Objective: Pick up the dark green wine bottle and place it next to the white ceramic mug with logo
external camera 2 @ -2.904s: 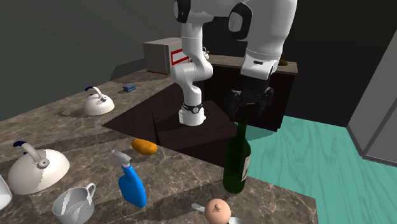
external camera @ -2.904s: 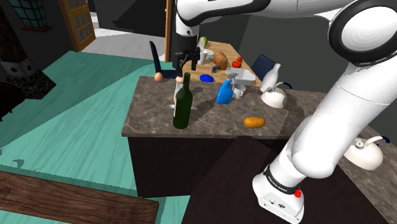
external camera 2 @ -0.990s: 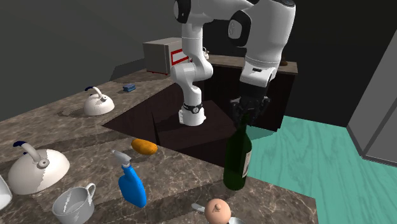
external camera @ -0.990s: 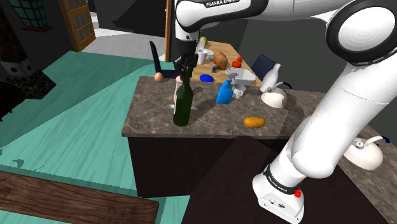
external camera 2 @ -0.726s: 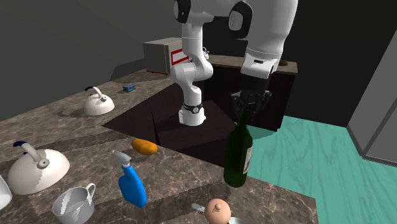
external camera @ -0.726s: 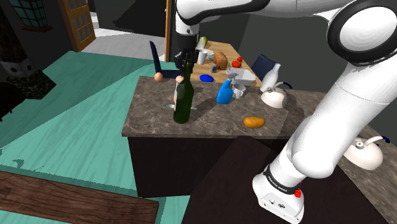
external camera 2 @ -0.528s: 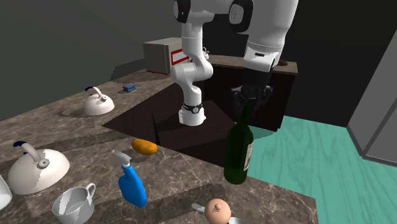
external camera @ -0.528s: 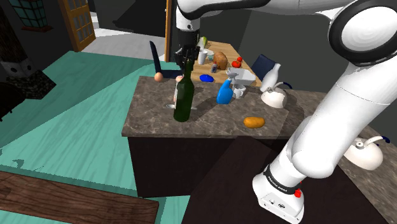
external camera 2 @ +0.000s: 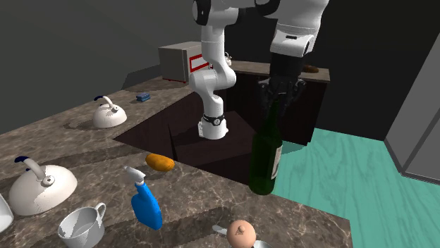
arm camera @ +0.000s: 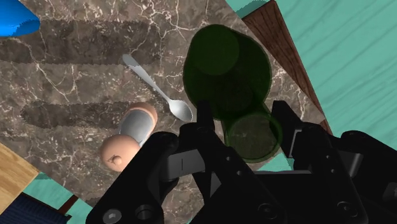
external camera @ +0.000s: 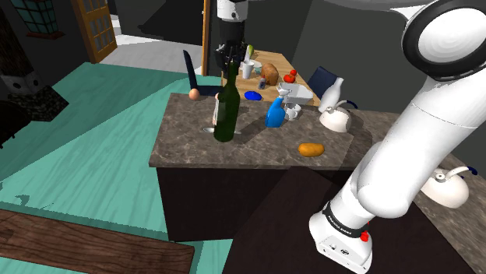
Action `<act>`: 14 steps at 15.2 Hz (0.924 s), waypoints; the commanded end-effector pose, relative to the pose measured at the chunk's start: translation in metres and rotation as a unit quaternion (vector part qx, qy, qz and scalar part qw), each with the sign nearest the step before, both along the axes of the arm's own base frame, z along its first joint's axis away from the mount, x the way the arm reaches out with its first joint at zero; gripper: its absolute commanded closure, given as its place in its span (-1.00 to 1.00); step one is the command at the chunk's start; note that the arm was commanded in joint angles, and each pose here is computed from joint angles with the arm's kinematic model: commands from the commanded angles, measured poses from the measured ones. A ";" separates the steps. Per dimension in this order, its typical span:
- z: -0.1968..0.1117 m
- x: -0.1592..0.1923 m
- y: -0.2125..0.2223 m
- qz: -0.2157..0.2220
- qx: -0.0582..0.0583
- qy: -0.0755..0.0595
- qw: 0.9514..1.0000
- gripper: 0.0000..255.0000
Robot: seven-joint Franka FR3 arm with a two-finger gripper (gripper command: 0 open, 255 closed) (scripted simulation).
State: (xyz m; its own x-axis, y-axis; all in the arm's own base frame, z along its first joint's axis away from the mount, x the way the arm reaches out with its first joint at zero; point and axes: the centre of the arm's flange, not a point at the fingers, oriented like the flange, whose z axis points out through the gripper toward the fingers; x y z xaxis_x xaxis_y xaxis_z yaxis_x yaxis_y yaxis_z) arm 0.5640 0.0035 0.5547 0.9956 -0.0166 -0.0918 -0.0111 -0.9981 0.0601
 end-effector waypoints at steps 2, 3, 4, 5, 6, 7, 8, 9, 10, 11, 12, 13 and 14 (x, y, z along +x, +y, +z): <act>0.016 0.000 0.000 0.000 0.000 0.000 1.000 1.00; 0.022 0.000 0.000 0.000 0.000 0.000 1.000 1.00; 0.027 0.000 0.000 0.000 0.000 0.000 1.000 1.00; 0.032 0.000 0.000 0.000 0.000 0.000 1.000 1.00; 0.037 0.000 0.000 0.000 0.000 0.000 1.000 1.00; 0.043 0.000 0.000 0.000 0.000 0.000 1.000 1.00; 0.048 0.000 0.000 0.000 0.000 0.000 1.000 1.00; 0.050 0.000 0.000 0.000 0.000 0.000 1.000 1.00; 0.050 -0.004 -0.012 0.000 0.000 0.000 1.000 1.00; 0.050 -0.009 -0.025 0.000 0.000 0.000 1.000 1.00; 0.050 -0.014 -0.037 0.000 0.000 0.000 1.000 1.00; 0.050 -0.019 -0.049 0.000 0.000 0.000 1.000 1.00; 0.050 -0.024 -0.062 0.000 0.000 0.000 1.000 1.00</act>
State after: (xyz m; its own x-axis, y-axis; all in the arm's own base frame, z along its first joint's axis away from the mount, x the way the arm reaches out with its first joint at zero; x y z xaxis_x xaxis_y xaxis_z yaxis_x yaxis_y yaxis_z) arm 0.5469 -0.0438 0.6053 0.9956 -0.0176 -0.0921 -0.0120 -0.9981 0.0608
